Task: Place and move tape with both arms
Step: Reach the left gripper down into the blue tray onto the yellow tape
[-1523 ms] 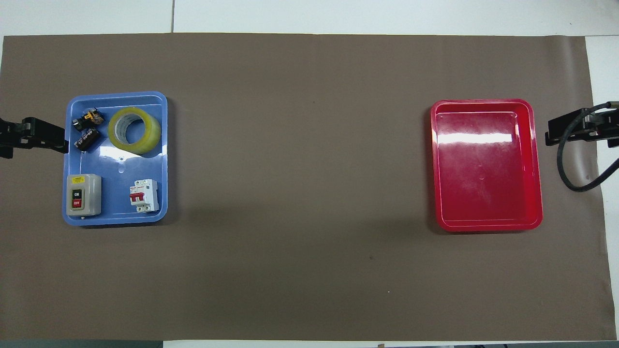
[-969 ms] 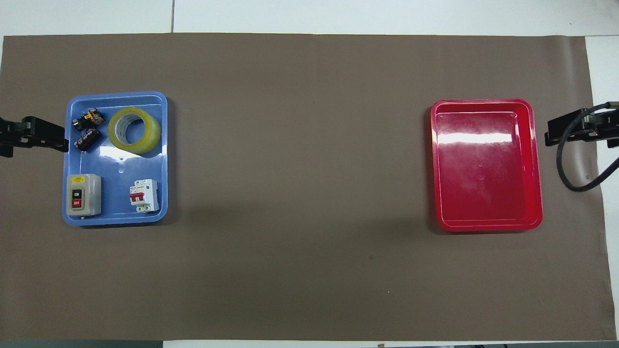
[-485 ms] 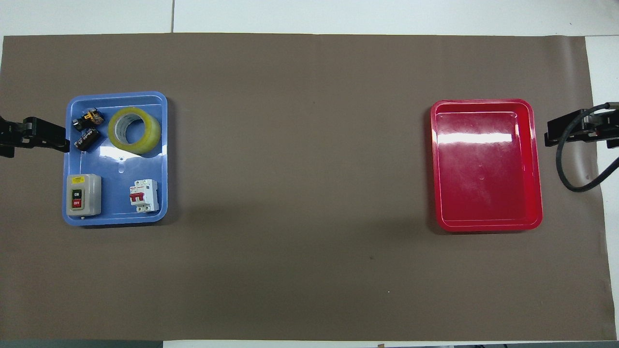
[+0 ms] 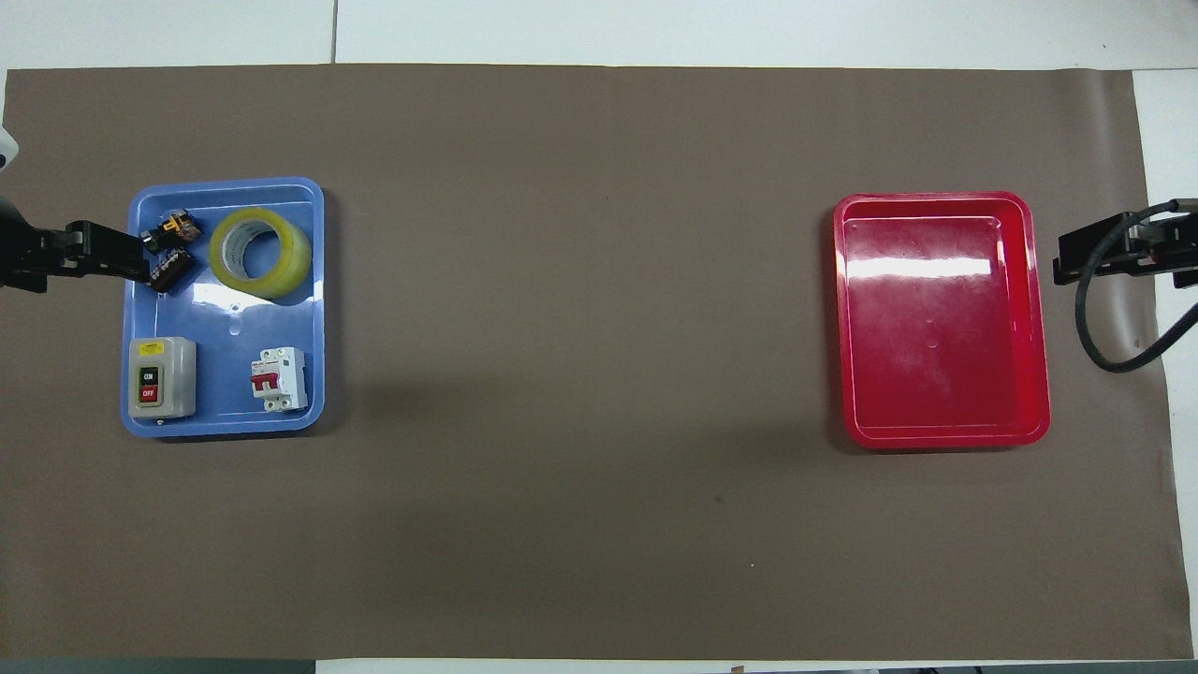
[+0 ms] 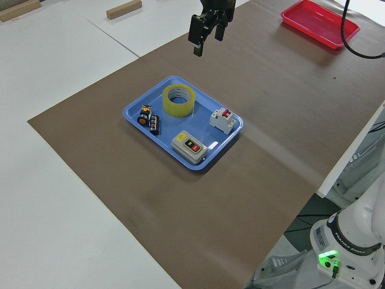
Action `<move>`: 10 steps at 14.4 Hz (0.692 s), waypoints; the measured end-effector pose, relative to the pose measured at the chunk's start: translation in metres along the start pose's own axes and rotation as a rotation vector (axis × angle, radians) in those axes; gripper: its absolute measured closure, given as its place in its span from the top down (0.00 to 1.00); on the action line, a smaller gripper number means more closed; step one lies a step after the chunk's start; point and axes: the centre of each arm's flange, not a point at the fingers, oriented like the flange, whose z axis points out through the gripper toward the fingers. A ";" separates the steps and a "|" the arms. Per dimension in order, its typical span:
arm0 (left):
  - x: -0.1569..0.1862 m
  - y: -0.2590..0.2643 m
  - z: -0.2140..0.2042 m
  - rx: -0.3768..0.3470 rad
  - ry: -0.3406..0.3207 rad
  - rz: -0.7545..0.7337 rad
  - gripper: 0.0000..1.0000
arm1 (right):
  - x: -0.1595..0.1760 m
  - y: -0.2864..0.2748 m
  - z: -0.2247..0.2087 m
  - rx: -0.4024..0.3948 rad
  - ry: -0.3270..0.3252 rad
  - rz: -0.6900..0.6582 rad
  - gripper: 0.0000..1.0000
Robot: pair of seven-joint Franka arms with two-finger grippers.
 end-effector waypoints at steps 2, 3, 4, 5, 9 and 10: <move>0.009 -0.004 0.023 -0.001 0.012 -0.007 1.00 | 0.000 0.000 0.000 0.000 0.000 0.000 1.00; 0.016 -0.006 0.036 -0.002 0.018 -0.011 1.00 | 0.000 0.000 0.000 0.000 0.000 0.000 1.00; 0.023 -0.008 0.050 -0.003 0.024 -0.014 1.00 | 0.000 0.000 0.000 0.000 -0.001 0.000 1.00; 0.032 -0.008 0.066 -0.004 0.031 -0.015 1.00 | 0.000 0.000 0.000 0.000 -0.001 0.000 1.00; 0.065 -0.010 0.136 -0.009 0.069 -0.021 1.00 | 0.000 0.000 0.000 0.000 0.000 0.000 1.00; 0.072 -0.016 0.153 -0.010 0.084 -0.030 1.00 | 0.000 0.000 0.000 0.000 0.000 0.000 1.00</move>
